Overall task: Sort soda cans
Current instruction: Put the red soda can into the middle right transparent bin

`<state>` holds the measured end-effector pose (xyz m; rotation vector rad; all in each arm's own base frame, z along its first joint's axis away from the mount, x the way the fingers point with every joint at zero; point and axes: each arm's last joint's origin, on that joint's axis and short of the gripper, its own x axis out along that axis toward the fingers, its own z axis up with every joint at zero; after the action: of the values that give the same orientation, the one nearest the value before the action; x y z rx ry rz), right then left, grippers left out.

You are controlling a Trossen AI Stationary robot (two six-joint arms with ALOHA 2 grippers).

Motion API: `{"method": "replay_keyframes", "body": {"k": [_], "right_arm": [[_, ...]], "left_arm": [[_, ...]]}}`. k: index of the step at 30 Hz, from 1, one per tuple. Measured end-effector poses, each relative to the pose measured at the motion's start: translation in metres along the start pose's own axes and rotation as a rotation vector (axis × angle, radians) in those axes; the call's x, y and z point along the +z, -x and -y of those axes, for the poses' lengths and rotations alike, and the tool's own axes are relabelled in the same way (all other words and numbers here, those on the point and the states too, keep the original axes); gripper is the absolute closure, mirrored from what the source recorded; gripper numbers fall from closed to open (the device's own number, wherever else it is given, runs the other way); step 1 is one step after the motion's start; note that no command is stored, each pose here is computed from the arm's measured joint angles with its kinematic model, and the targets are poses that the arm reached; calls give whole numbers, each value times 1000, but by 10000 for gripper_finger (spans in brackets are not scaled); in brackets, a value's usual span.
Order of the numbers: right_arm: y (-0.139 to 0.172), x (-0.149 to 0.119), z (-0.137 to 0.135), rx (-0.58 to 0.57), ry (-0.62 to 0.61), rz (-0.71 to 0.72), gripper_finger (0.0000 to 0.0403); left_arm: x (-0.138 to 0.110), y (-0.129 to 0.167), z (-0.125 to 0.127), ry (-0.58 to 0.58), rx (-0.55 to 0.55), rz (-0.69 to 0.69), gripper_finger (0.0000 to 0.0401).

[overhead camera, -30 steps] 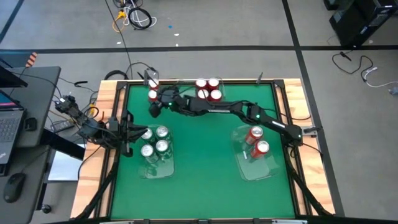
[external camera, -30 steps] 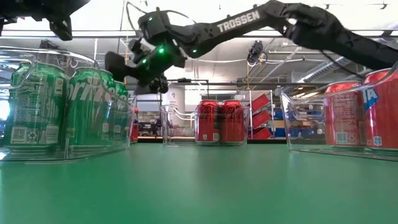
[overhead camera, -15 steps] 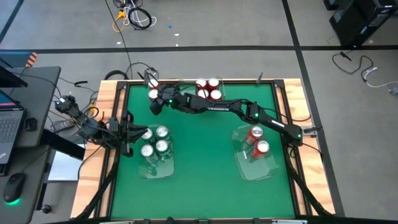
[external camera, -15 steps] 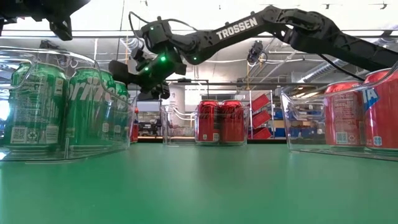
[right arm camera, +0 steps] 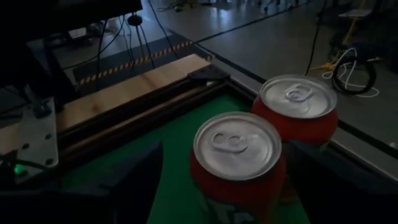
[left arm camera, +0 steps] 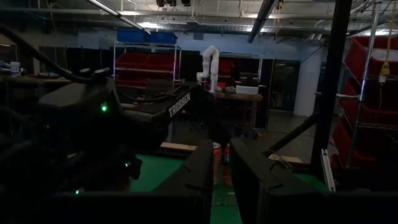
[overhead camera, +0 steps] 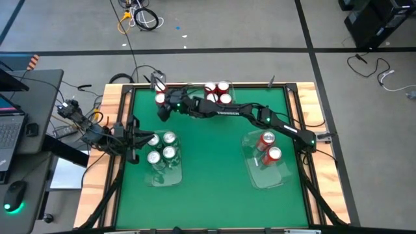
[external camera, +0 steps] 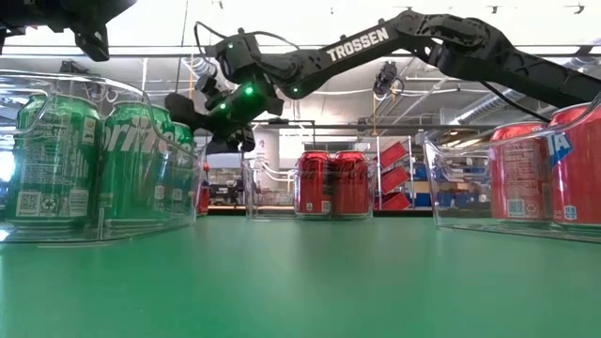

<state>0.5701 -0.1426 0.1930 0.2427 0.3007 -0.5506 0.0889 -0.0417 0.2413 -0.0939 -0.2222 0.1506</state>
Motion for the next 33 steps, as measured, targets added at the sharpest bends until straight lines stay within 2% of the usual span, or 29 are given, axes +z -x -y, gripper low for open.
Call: {"method": "replay_keyframes", "body": {"k": [4,8,14,21,24,33], "right_arm": [[-5,-6,2,-3,-4,17,82],[-16,-24,3,-4,21,10,81],[-15,-26,-4,-28,56,28,72],[-17,-25,-1,20,31,30,84],[-16,-25,-1,20,43,27,109],[-15,-25,-1,22,51,1,236]], "left_arm": [[0,0,0,0,0,0,345],[0,0,0,-3,0,-3,345],[-2,0,0,-14,-1,-17,345],[-3,0,0,-18,-2,-21,345],[-3,0,0,-20,-2,-24,345],[-3,0,0,-16,-2,-24,345]]}}
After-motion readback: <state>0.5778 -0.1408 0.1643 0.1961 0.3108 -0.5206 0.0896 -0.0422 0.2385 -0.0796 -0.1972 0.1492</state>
